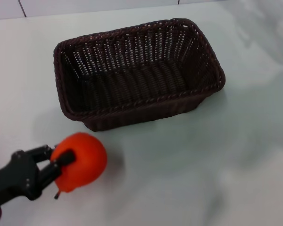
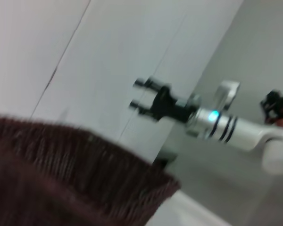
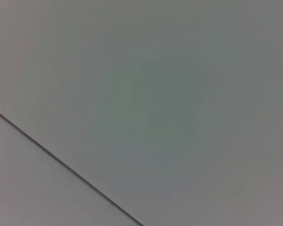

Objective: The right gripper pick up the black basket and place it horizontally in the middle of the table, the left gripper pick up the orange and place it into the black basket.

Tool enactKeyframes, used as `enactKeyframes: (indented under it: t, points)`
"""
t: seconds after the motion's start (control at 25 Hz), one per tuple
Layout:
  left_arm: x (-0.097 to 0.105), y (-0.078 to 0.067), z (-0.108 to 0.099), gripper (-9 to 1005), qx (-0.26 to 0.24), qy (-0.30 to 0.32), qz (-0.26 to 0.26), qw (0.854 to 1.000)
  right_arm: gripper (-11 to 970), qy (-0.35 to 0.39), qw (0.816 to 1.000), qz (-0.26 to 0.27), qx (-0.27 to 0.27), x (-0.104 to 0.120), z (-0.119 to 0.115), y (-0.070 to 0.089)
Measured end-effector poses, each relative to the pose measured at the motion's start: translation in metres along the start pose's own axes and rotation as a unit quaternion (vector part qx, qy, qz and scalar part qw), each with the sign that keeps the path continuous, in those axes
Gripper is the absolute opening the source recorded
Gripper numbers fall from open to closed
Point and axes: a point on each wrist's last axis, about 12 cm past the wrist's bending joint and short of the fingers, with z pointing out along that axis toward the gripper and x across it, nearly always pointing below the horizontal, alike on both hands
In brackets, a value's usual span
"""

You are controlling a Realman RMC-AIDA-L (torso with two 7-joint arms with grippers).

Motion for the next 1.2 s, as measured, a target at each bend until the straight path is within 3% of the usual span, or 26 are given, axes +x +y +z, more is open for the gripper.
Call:
enactKeyframes:
  t: [0.2,0.36,0.64,0.84,1.04,1.2]
  points:
    - [-0.027,0.001,0.003,227,0.038,-0.056,0.035,0.997,808,-0.002,1.000,0.001,0.003,-0.001,-0.002,0.001]
    - [-0.050,0.010,0.014,197,0.033,-0.118,0.062,0.990,808,-0.002,1.000,0.006,0.010,-0.003,-0.003,0.000]
    - [-0.080,0.039,0.068,164,-0.001,-0.129,0.076,0.989,809,-0.002,1.000,0.004,0.025,-0.017,-0.002,-0.005]
    - [-0.087,0.052,0.102,143,-0.034,-0.116,0.057,0.991,809,-0.004,0.999,0.001,0.036,-0.030,0.000,-0.008]
    - [-0.086,0.055,0.108,233,-0.045,-0.120,0.038,0.991,809,0.001,0.999,0.002,0.040,-0.035,0.000,-0.008]
    - [-0.084,0.052,0.100,489,-0.048,-0.142,0.034,0.988,809,0.009,0.999,0.001,0.042,-0.036,0.000,-0.008]
